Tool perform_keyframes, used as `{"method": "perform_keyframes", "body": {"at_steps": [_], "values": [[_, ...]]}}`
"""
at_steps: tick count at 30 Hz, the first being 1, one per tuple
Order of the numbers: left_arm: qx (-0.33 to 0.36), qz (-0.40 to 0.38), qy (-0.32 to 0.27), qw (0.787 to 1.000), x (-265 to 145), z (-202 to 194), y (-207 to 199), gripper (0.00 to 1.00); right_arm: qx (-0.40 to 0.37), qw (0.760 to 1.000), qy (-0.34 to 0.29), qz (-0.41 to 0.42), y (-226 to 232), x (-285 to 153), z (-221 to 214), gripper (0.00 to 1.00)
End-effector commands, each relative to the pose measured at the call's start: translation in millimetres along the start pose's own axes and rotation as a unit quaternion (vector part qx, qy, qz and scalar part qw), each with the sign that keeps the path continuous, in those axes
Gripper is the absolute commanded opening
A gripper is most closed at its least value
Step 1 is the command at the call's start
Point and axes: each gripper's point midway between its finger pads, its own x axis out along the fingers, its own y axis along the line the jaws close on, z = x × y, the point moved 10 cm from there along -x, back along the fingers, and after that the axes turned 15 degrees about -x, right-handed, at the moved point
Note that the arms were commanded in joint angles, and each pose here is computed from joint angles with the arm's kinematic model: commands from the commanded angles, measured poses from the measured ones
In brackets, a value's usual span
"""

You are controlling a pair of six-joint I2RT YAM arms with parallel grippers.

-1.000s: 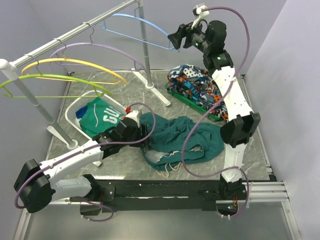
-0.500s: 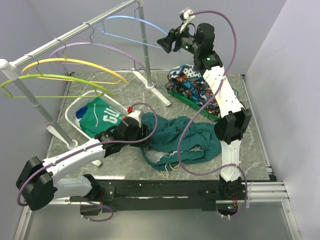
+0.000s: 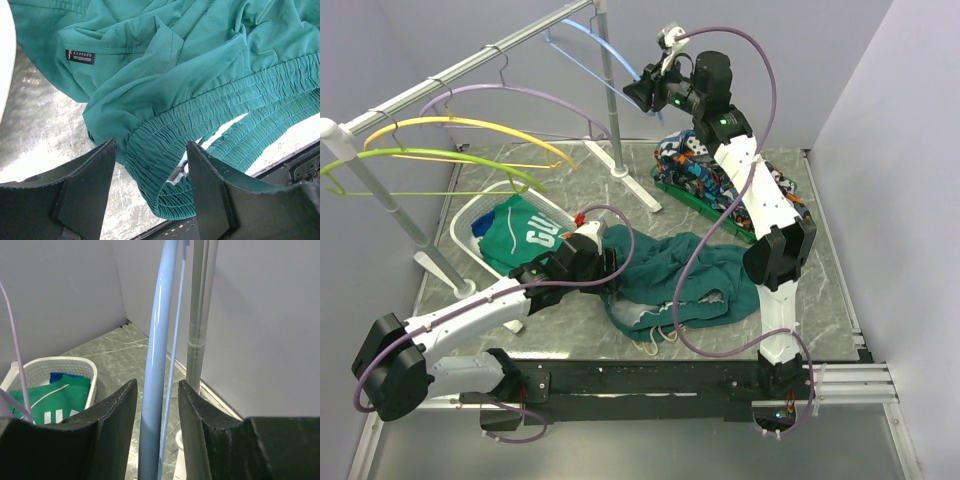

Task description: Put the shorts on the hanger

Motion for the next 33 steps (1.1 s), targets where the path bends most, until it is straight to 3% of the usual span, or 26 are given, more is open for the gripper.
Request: {"method": "perform_keyframes", "body": {"at_steps": [1, 9, 14, 20, 33], "values": [[-0.001, -0.024, -0.017, 1.0, -8, 8, -9, 0.64, -0.039, 0.999, -0.026, -0.023, 1, -6, 35, 0.45], [-0.002, -0.027, -0.022, 0.999, -12, 10, -9, 0.64, -0.049, 0.998, -0.021, -0.046, 8, -3, 41, 0.33], [-0.006, -0.03, -0.024, 0.999, -13, 9, -9, 0.64, -0.065, 0.996, -0.014, -0.065, 12, -1, 44, 0.15], [-0.004, -0.029, -0.023, 0.999, -13, 9, -8, 0.64, -0.069, 0.994, -0.021, -0.076, 16, 0, 49, 0.0], [-0.006, -0.03, -0.026, 0.999, -15, 9, -8, 0.63, -0.072, 0.989, -0.095, -0.087, 26, -6, 88, 0.0]]}}
